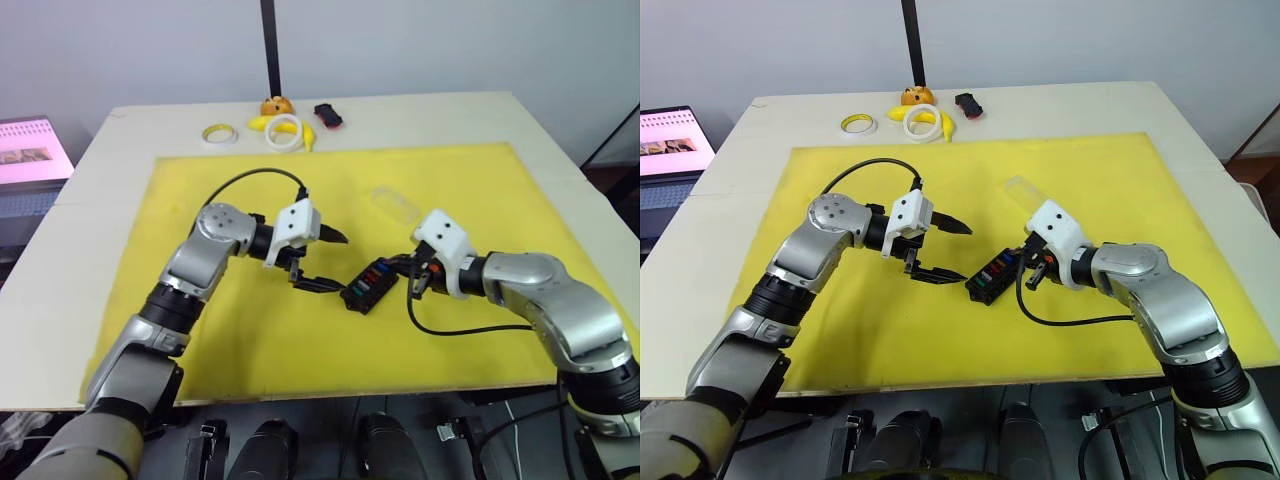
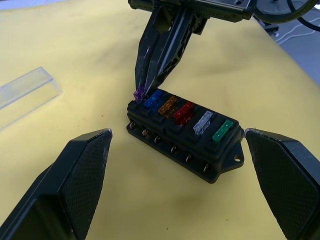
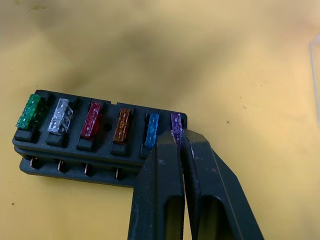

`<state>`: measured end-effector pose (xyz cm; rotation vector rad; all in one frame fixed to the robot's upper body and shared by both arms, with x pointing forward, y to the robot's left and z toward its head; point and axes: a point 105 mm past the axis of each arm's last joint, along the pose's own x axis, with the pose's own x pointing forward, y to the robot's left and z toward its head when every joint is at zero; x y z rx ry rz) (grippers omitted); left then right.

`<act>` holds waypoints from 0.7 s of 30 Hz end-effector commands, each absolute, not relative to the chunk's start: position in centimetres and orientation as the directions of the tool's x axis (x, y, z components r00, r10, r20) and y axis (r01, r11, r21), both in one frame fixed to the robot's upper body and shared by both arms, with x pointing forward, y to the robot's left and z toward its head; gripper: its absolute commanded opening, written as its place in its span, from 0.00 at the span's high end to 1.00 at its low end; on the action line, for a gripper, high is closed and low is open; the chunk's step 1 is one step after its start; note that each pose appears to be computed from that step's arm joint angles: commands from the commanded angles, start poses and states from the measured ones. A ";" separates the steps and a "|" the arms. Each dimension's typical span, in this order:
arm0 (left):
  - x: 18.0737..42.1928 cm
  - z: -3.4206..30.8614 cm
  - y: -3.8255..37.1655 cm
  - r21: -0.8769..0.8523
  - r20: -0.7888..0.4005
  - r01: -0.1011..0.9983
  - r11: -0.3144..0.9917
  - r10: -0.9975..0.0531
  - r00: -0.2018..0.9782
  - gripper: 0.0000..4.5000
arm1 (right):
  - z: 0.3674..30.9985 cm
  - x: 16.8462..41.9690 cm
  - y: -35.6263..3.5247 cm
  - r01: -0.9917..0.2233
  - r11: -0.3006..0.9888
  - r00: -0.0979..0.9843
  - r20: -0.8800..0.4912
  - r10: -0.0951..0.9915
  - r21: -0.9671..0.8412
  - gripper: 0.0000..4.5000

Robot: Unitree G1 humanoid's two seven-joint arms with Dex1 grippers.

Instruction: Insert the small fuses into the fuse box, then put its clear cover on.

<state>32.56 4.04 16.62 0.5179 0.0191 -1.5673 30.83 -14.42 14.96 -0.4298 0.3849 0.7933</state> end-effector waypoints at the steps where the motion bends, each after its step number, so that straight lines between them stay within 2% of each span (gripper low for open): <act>1: 32.5 17.7 4.0 0.337 -0.307 0.939 -0.075 -0.951 0.034 0.00 | 14.4 30.6 -14.2 -0.755 0.624 0.628 -0.499 0.597 -0.204 0.99; 10: 32.5 17.6 4.1 0.335 -0.310 0.939 -0.079 -0.950 0.030 0.00 | 17.6 30.2 -14.2 -0.745 0.632 0.652 -0.431 0.623 -0.212 0.99; 18: 32.4 17.6 4.0 0.336 -0.310 0.938 -0.086 -0.951 0.024 0.00 | 18.1 29.9 -13.9 -0.742 0.628 0.660 -0.419 0.624 -0.234 0.99; 21: 32.4 17.6 4.0 0.336 -0.310 0.938 -0.086 -0.951 0.024 0.00 | 17.5 30.0 -14.2 -0.733 0.598 0.677 -0.433 0.595 -0.325 0.99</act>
